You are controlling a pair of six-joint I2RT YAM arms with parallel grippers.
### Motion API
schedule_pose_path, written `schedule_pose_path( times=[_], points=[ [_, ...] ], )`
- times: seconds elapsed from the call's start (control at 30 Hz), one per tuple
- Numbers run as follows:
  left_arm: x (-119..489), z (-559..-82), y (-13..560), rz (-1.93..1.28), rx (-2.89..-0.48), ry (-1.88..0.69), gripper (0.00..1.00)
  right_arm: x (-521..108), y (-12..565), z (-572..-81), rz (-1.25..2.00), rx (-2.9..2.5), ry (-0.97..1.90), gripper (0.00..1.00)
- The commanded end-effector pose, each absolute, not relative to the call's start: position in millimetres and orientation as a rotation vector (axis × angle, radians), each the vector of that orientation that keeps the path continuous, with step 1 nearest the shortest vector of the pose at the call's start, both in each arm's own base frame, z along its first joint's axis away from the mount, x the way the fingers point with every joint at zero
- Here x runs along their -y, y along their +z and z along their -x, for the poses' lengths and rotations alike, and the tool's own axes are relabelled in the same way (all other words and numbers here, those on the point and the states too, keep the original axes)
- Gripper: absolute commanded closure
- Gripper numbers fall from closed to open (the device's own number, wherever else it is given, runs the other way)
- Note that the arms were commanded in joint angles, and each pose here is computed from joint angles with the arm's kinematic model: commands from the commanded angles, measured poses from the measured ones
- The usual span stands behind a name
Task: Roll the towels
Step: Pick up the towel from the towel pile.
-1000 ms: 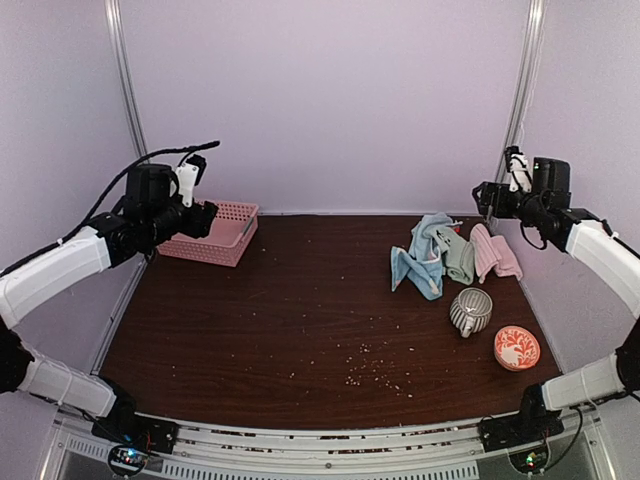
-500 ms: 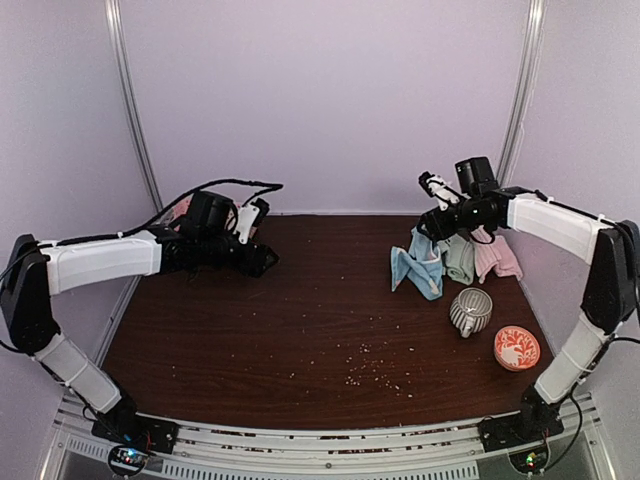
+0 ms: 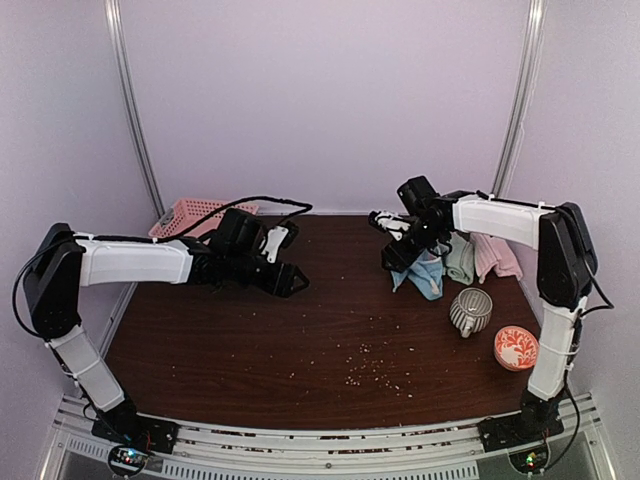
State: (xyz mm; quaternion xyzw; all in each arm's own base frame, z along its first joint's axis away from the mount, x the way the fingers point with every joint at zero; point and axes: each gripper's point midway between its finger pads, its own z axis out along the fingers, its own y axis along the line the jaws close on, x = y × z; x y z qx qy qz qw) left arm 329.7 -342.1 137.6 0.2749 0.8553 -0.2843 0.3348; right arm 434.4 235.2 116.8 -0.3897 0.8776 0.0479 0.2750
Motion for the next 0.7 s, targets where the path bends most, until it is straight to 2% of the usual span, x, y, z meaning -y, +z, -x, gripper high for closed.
schedule_pose_path(
  times=[0.0, 0.2, 0.47, 0.53, 0.67],
  points=[
    [361.3, -335.2, 160.6, -0.704, -2.149, -0.830, 0.39, -220.4, 104.2, -442.1, 1.038, -2.410, -0.013, 0.37],
    [362.4, -335.0, 160.2, -0.693, -2.149, -0.833, 0.39, -211.9, 104.0, -457.3, 0.998, -2.398, -0.147, 0.46],
    [360.5, -334.5, 157.6, -0.683, -2.155, -0.824, 0.39, -199.4, 99.8, -468.8, 0.963, -2.374, -0.303, 0.45],
    [360.3, -334.8, 156.7, -0.681, -2.158, -0.822, 0.39, -198.5, 94.2, -470.6, 0.966, -2.376, -0.318, 0.55],
    [360.2, -335.0, 154.4, -0.681, -2.166, -0.817, 0.39, -205.6, 98.6, -481.2, 0.989, -2.361, -0.315, 0.85]
  ],
)
